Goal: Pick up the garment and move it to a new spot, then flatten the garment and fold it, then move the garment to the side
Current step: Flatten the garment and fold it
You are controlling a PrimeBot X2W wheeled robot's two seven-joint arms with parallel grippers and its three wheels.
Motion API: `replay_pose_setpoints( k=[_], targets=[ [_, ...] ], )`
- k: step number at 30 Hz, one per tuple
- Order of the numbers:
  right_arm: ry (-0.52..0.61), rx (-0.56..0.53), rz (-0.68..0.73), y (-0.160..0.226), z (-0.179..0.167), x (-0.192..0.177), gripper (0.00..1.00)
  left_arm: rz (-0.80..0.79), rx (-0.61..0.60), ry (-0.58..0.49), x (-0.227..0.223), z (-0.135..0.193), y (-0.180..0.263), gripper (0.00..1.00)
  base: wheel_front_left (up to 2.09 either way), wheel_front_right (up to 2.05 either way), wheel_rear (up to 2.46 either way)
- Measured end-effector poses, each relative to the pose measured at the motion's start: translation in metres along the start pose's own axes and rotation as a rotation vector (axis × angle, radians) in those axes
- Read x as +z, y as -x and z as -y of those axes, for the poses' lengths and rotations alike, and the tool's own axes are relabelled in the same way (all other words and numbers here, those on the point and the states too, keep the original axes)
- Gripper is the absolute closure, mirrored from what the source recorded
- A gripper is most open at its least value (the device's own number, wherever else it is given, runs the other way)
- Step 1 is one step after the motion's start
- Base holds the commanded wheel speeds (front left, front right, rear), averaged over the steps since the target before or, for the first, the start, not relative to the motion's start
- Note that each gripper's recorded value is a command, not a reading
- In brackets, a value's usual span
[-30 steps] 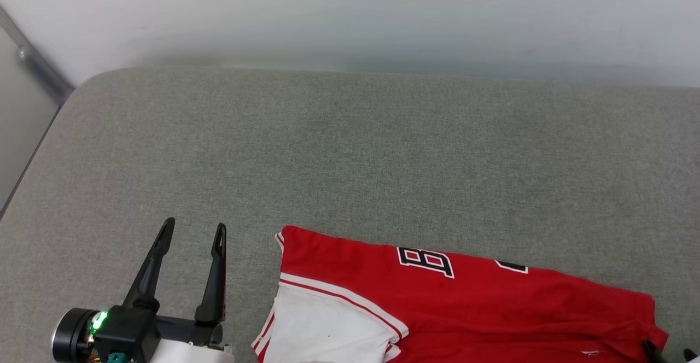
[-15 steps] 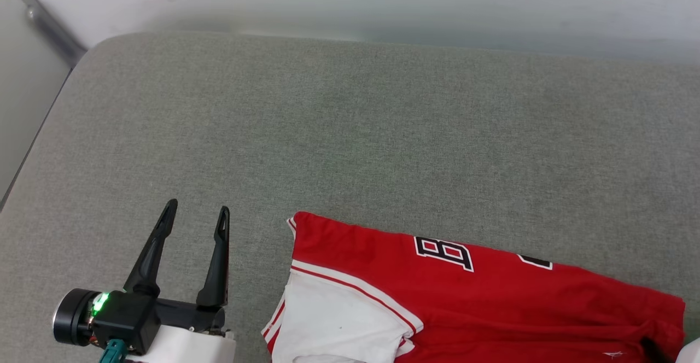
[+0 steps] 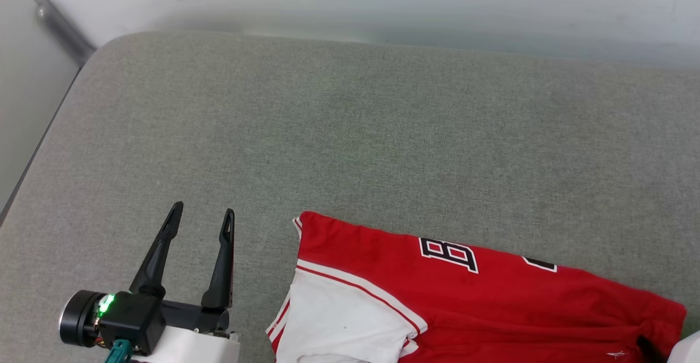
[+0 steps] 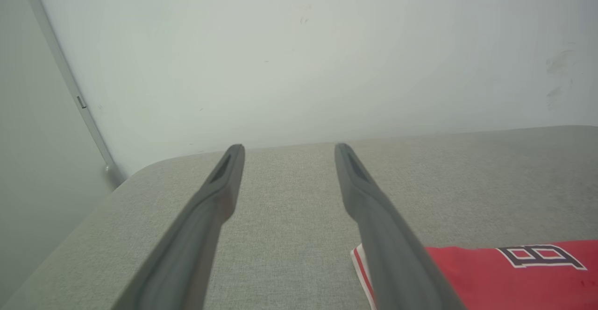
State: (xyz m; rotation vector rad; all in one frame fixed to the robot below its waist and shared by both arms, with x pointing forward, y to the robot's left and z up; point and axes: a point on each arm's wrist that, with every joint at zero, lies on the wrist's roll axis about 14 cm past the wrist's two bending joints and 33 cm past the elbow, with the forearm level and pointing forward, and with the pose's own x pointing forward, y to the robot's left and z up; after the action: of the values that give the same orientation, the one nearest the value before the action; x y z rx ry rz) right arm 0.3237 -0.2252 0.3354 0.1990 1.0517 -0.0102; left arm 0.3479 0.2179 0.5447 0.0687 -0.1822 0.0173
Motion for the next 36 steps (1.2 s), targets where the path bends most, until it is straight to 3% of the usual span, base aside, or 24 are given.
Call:
replay_pose_setpoints(
  k=[1, 11, 17, 21, 25, 32, 36],
  targets=[
    [0.002, 0.002, 0.007, 0.0, -0.001, 0.0, 1.0, 0.001, -0.001, 0.001, 0.0, 0.0, 0.0, 0.0, 0.0, 0.0, 0.0],
    [-0.02, 0.041, 0.095, 0.014, -0.008, 0.01, 1.0, 0.018, -0.023, 0.013, 0.005, 0.008, 0.004, 0.0, 0.0, 0.0, 0.0],
    [-0.047, -0.031, 0.157, 0.029, 0.021, 0.022, 1.0, 0.031, -0.036, 0.019, 0.009, 0.011, 0.004, 0.0, 0.0, 0.0, 0.0],
    [-0.067, -0.134, 0.202, 0.041, 0.058, 0.033, 1.0, 0.033, -0.044, 0.022, 0.009, 0.014, 0.002, 0.0, 0.0, 0.0, 0.0],
    [-0.08, -0.163, 0.229, 0.047, 0.069, 0.039, 1.0, 0.035, -0.049, 0.024, 0.01, 0.016, 0.003, 0.0, 0.0, 0.0, 0.0],
    [-0.071, -0.108, 0.257, 0.057, 0.05, 0.042, 1.0, 0.047, -0.051, 0.031, 0.014, 0.017, 0.008, 0.0, 0.0, 0.0, 0.0],
    [-0.02, -0.041, 0.271, 0.065, 0.022, 0.044, 1.0, 0.055, -0.046, 0.039, 0.017, 0.018, 0.011, 0.0, 0.0, 0.0, 0.0]
  ],
)
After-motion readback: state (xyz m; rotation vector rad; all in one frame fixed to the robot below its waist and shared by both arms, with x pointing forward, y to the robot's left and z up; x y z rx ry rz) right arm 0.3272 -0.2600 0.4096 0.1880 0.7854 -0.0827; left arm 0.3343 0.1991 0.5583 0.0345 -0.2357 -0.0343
